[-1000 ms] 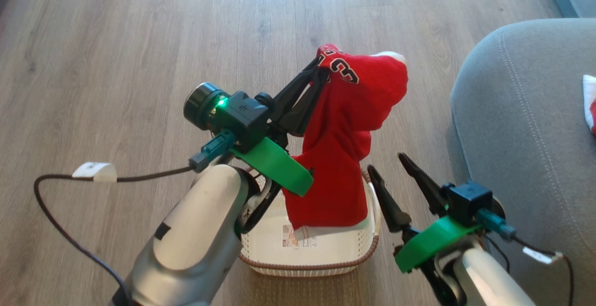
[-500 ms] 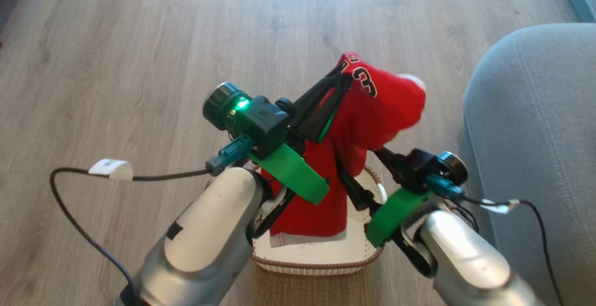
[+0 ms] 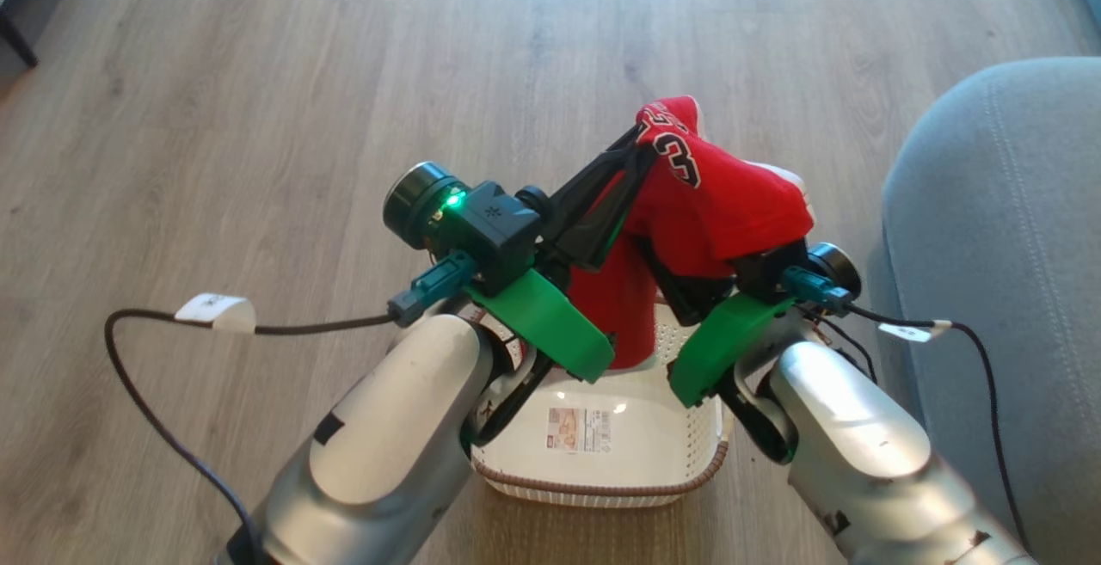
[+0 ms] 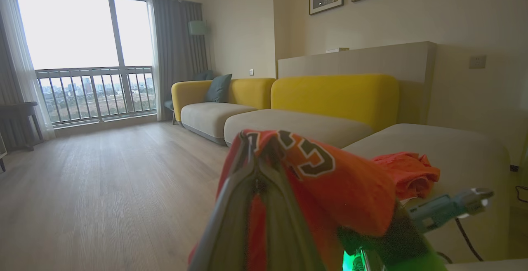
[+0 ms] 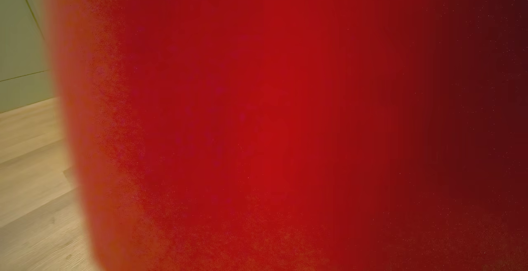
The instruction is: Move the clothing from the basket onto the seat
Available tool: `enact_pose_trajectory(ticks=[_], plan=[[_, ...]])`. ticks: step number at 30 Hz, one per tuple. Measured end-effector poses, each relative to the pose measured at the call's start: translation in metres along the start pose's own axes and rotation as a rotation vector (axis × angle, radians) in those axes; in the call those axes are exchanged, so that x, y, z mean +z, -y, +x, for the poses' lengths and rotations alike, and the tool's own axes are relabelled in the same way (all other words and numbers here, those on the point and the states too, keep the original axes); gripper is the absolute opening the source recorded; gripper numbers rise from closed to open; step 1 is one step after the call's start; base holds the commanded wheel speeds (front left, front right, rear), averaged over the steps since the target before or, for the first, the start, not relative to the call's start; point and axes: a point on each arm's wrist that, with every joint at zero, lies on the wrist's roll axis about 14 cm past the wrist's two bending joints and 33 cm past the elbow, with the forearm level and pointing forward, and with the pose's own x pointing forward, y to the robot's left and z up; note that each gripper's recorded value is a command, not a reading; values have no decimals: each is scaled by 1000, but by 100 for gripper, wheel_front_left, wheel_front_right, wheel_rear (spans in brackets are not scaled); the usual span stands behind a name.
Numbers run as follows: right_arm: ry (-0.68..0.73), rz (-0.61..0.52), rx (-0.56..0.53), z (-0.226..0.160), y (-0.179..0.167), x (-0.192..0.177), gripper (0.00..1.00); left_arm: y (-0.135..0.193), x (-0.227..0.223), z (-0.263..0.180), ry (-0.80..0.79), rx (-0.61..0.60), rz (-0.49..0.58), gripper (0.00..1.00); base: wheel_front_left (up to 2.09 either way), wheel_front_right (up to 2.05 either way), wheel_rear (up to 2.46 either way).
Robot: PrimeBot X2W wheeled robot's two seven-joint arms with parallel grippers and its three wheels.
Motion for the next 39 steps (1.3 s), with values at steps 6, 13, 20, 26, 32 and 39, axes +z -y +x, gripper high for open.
enact_pose_trajectory(ticks=[6,13,20,26,32,39], plan=[[37,-6,-70,-10,22,10,0,3,-5,4,-5,-10,-13,100,0,0,0],[79,-21,-192,-37,59,20,0,4,-31,2,-62,-10,-37,100,0,0,0],[116,-29,-320,-74,93,29,0,19,-60,1,-129,-60,-50,100,0,0,0],[142,-43,-433,-112,117,37,0,39,-92,0,-200,-118,-95,100,0,0,0],[148,-53,-554,-158,136,39,0,72,-109,7,-230,-212,-144,100,0,0,0],[174,-101,-708,-222,153,53,0,120,-118,19,-236,-343,-206,100,0,0,0]])
